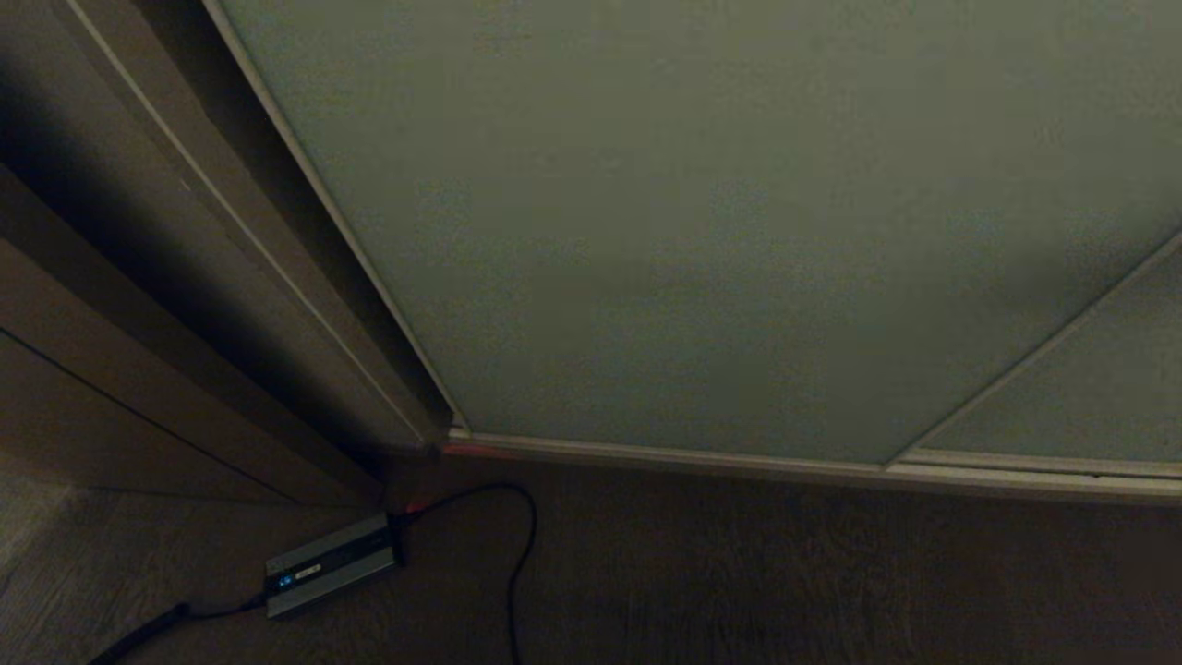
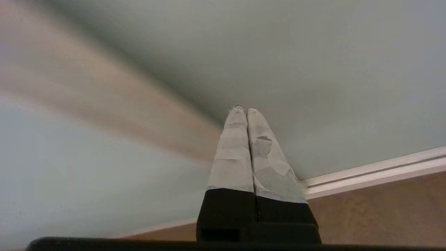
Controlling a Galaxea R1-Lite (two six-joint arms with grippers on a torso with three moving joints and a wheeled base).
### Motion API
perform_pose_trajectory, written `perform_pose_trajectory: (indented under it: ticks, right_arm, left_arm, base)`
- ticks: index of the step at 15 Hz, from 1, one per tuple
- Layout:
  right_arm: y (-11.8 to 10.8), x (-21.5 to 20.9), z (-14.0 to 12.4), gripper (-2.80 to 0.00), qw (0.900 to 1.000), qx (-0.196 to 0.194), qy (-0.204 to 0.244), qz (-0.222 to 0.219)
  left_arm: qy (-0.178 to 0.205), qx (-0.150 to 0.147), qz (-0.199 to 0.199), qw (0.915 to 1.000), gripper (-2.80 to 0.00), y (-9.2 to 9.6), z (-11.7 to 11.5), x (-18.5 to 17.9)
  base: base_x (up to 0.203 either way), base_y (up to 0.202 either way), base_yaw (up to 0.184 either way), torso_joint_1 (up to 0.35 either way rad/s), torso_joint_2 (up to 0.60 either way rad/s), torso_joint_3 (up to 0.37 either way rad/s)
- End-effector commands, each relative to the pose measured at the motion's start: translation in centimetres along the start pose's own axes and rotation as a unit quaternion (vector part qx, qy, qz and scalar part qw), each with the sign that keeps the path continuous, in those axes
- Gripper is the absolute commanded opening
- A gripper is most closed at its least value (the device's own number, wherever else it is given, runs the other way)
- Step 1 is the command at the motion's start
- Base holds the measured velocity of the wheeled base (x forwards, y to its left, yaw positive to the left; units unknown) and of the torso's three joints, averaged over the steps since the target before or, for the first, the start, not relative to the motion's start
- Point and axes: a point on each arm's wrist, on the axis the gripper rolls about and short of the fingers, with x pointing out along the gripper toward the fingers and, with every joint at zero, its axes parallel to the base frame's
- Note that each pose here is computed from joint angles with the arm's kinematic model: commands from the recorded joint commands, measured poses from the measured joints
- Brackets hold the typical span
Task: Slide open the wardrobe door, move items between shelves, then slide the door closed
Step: Close the door
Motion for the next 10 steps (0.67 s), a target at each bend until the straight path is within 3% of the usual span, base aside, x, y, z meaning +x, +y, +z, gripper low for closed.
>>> perform_pose_trajectory:
  ticks: [1,10]
  right_arm:
    - [0.7,0.0,-0.1,-2.80,1.000,-0.001,0.002,0.012]
    - [1.8,0.7,-0.6,-2.80,0.999,-0.006,0.008,0.033]
  left_arm:
    - [0.000,0.000,0.000,1.0000,-2.80,0.0,0.0,0.0]
    - [0.000,0.000,0.000,1.0000,-2.80,0.0,0.0,0.0]
  base:
    - [0.000,0.000,0.000,0.000,0.00,0.000]
    - [0.000,0.000,0.000,0.000,0.00,0.000]
